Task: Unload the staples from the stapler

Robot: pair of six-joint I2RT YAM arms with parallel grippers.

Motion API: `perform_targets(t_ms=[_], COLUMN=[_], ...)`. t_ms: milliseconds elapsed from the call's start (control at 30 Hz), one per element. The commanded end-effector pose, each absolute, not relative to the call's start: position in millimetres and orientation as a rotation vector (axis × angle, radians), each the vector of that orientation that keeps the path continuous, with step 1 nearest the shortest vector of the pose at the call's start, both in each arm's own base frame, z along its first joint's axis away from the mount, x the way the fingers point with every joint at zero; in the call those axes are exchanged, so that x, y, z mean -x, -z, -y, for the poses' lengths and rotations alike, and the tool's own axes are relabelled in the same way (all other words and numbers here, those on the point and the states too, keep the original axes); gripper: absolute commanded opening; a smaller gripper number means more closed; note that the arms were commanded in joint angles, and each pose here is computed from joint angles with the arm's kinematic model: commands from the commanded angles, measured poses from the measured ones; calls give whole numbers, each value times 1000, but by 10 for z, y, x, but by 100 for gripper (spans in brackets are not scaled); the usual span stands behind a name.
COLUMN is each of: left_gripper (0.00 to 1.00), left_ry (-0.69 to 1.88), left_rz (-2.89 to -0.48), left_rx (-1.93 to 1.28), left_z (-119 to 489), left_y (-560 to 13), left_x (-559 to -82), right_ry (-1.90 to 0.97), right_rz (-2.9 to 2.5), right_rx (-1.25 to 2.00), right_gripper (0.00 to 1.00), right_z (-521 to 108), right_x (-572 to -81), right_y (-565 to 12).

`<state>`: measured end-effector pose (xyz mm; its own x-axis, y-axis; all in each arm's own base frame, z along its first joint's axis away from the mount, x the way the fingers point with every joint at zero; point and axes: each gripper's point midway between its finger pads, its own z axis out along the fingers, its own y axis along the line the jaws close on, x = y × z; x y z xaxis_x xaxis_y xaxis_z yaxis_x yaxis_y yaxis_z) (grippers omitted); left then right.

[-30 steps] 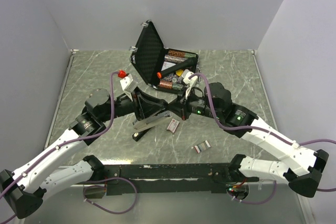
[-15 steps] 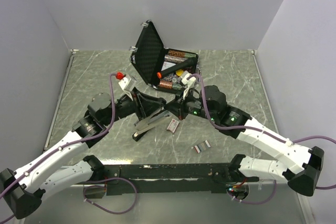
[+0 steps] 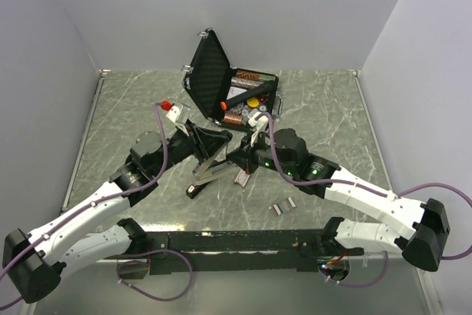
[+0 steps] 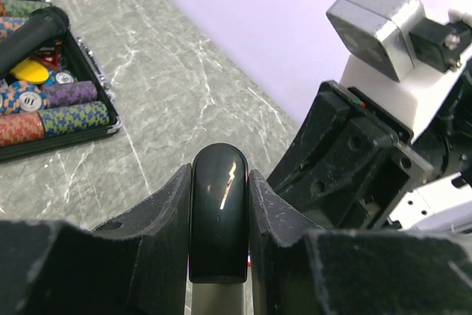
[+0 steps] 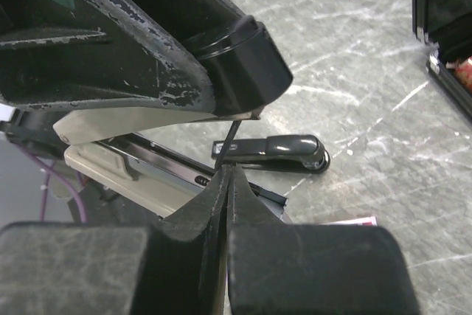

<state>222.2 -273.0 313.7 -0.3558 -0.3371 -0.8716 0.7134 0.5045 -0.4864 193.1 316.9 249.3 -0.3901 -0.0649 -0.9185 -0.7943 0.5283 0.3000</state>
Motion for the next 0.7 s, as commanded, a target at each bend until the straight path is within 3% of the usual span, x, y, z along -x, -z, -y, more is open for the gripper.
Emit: perform_targets(t_ms=[0, 667], left_gripper=[1, 1], left_ry=[1206, 1181], left_rz=[-1358, -1347], left_rx=[-219, -125], left_z=[2696, 2540], left_y=[-3748, -3689], left_x=[-2290, -2316], right_ry=[-996, -996], right_rz=[-1824, -1935], right_rx=[730, 682], right_gripper=[0, 0], right_z=[-3276, -3357], right_x=[-1871, -1920], right_y=[-2351, -1732])
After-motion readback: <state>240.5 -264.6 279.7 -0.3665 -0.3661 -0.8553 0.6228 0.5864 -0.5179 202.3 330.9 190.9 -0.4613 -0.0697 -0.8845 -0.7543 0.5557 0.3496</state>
